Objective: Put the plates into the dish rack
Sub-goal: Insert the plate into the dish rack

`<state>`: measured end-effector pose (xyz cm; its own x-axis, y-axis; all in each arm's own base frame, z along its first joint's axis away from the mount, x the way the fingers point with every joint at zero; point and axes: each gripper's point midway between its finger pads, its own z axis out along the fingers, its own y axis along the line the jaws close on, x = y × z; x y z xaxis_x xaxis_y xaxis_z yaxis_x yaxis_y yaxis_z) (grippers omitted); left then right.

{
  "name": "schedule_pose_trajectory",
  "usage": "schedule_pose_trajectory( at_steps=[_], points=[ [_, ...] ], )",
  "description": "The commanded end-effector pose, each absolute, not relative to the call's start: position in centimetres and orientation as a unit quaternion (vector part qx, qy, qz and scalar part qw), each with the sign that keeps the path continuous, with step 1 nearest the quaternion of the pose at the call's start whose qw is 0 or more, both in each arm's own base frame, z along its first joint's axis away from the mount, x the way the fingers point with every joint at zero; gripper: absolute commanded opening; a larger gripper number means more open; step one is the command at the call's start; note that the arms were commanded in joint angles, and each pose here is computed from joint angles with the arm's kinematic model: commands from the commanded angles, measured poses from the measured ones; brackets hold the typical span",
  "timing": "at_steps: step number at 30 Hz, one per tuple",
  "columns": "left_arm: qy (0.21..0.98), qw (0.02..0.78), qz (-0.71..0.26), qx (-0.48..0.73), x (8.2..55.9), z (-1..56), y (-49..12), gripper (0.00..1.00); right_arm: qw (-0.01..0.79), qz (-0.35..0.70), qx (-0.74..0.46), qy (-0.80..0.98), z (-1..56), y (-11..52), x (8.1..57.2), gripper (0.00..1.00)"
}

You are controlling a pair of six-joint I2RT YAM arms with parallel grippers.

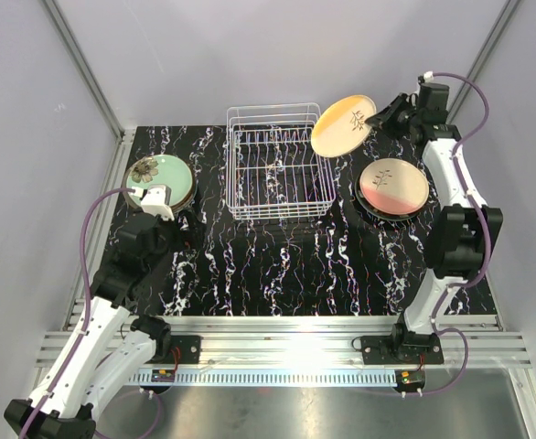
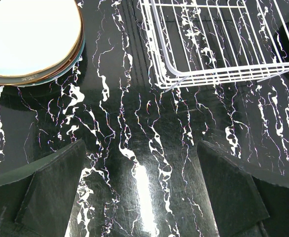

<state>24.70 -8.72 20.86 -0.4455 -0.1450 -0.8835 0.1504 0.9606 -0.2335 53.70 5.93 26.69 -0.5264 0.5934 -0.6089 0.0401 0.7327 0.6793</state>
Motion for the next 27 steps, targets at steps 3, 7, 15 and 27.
schedule_pose_trajectory(
  at_steps=[3, 7, 15, 27],
  points=[
    [0.82, 0.554, -0.144, 0.003, 25.2, 23.1, -8.8, 0.99, 0.541, 0.311, 0.113, 0.773, 35.6, 9.4, 55.6, 0.0],
    [0.819, 0.554, -0.145, 0.003, 25.2, 23.1, -8.8, 0.99, 0.546, 0.28, 0.101, 0.783, 35.4, 10.4, 56.2, 0.0],
    [0.819, 0.555, -0.148, 0.004, 25.1, 23.1, -8.9, 0.99, 0.564, 0.217, 0.086, 0.792, 35.4, 11.7, 57.0, 0.0],
    [0.816, 0.559, -0.151, 0.007, 25.0, 23.4, -9.0, 0.99, 0.594, 0.139, 0.074, 0.789, 37.1, 11.7, 57.4, 0.0]
  ],
)
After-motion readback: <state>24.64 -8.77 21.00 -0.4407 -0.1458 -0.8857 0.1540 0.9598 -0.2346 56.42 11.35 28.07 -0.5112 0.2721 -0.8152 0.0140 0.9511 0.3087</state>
